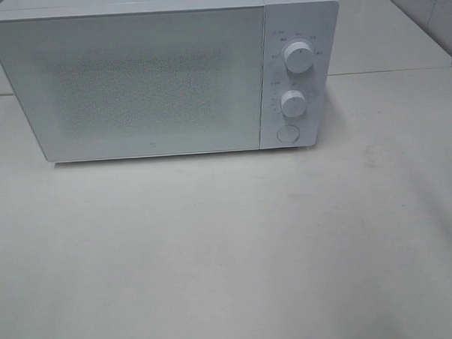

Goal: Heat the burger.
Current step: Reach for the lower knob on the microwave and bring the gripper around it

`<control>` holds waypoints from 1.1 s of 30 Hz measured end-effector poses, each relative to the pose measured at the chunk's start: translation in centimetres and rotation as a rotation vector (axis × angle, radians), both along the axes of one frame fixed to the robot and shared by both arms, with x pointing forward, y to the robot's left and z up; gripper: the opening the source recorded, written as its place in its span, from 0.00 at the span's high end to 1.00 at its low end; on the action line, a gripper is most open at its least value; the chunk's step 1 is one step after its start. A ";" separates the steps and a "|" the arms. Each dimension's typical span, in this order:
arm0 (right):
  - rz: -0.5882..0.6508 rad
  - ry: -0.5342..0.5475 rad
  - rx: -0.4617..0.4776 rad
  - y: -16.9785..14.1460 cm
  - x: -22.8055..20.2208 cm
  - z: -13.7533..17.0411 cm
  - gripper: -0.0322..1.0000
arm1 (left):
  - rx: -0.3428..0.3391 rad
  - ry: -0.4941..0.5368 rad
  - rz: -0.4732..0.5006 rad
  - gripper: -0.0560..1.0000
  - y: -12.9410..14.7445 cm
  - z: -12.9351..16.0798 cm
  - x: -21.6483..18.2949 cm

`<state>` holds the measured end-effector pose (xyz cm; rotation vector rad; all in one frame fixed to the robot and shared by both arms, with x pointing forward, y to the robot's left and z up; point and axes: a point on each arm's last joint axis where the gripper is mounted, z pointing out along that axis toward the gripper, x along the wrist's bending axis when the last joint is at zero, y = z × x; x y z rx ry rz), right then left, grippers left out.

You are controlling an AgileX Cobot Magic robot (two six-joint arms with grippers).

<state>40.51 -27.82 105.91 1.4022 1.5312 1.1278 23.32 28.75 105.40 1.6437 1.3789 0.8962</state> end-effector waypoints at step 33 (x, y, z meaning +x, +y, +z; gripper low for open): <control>-0.029 -0.157 -0.011 5.7 7.5 -8.4 0.23 | 0.000 0.000 0.000 0.01 0.0 0.0 0.0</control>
